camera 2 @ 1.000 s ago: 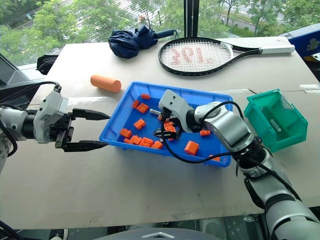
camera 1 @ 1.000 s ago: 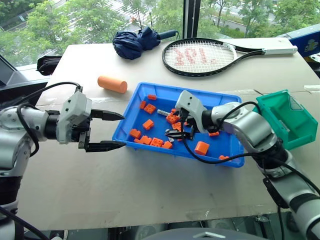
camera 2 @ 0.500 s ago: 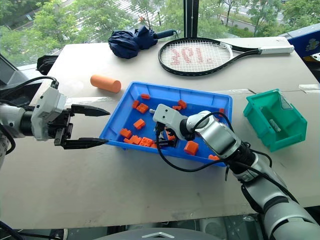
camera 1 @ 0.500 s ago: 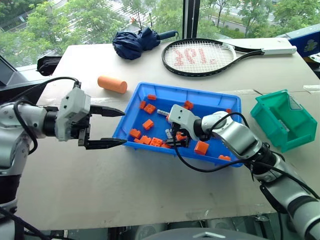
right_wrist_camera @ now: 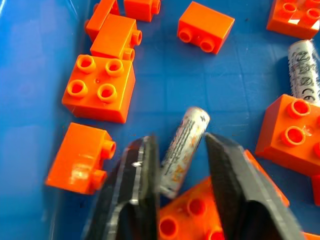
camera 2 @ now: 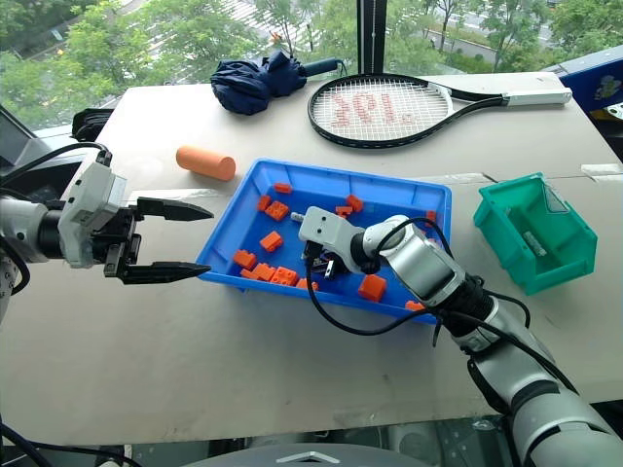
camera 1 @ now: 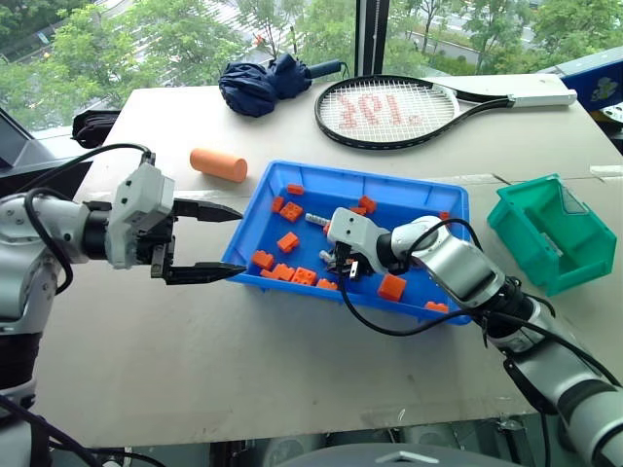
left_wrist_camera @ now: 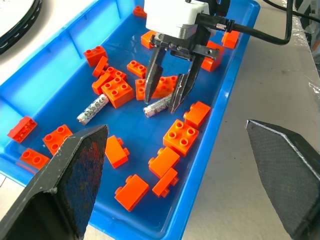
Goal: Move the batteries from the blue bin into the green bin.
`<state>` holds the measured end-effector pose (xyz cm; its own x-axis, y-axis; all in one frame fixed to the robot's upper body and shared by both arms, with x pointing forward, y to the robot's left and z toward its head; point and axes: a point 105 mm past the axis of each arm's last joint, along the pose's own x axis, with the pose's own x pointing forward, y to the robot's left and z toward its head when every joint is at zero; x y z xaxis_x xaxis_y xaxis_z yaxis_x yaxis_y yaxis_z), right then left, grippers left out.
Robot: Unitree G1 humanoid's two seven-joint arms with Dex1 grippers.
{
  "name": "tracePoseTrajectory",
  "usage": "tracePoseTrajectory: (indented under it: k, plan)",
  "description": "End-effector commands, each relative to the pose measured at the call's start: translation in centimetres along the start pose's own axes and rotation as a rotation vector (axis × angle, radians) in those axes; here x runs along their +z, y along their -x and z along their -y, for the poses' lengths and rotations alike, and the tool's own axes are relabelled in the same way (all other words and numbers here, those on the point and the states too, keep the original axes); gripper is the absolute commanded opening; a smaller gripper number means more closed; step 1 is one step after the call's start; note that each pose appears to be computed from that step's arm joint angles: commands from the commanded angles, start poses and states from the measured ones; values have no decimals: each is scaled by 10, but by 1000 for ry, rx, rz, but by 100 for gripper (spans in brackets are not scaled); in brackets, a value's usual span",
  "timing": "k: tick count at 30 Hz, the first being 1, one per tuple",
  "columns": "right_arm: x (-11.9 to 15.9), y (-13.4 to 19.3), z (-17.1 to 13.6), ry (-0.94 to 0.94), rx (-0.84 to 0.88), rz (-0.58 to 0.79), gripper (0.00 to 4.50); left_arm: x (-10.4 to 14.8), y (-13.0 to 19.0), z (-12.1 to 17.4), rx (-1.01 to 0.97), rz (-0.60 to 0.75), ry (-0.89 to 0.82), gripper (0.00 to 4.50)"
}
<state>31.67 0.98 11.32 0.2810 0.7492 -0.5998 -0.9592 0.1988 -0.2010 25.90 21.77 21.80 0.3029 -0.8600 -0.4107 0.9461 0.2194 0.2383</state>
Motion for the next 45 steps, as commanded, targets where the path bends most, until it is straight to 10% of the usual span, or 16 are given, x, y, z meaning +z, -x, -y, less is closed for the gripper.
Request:
tracePoseTrajectory:
  k: [1, 13, 16, 22, 30, 45]
  plan:
    - [-1, -2, 1, 3, 19, -33, 102, 8, 4, -2, 9, 9, -45, 450]
    - [2, -5, 1, 10, 44, -42, 102, 7, 4, -2, 11, 10, -50, 450]
    - [4, -4, 3, 6, 31, -32, 6, 6, 4, -2, 11, 8, -48, 450]
    - [21, 13, 14, 9, -31, 50, 6, 9, 2, -1, 0, 20, -54, 450]
    - [36, 127, 54, -110, -327, 217, 6, 32, -11, 7, -47, 115, -78, 450]
    - [-106, 308, 84, -429, -1021, -104, 6, 104, -76, 4, -239, 381, -159, 450]
